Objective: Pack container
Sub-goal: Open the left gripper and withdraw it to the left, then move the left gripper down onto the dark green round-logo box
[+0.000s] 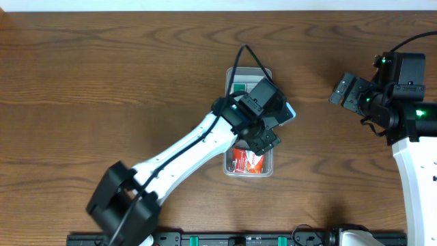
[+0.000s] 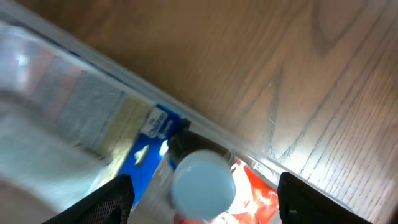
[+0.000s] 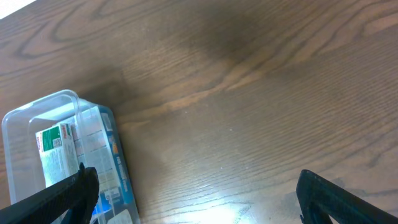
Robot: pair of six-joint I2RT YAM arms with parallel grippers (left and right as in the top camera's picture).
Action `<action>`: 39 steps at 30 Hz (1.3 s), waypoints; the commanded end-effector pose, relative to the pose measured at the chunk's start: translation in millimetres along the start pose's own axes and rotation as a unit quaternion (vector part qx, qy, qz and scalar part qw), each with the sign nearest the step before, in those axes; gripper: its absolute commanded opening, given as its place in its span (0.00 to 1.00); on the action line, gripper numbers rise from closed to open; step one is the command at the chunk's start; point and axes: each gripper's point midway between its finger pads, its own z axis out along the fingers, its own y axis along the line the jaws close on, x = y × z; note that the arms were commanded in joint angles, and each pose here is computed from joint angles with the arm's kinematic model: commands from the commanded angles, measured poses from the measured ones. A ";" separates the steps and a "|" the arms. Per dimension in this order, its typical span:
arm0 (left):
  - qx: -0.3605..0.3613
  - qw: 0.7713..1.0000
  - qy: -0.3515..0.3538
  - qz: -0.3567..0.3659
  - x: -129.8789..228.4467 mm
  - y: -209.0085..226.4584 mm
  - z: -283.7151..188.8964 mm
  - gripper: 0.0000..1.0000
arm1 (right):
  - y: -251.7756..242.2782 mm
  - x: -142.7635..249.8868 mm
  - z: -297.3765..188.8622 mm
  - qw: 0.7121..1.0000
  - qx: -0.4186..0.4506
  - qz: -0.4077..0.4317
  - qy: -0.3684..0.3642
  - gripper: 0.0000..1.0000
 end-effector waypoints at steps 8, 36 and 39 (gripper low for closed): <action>-0.256 0.935 -0.075 -0.233 33.1 100.0 -154.4 0.75 | -3.1 -2.4 -1.4 1.000 0.003 0.001 -0.004 0.99; -0.083 0.840 0.164 -0.510 160.6 130.4 -5.7 0.84 | -3.1 -2.4 -1.4 1.000 0.003 0.001 -0.004 0.99; -0.080 0.843 0.176 -0.502 160.8 125.7 6.0 0.84 | -3.1 -2.4 -1.4 1.000 0.003 0.001 -0.004 0.99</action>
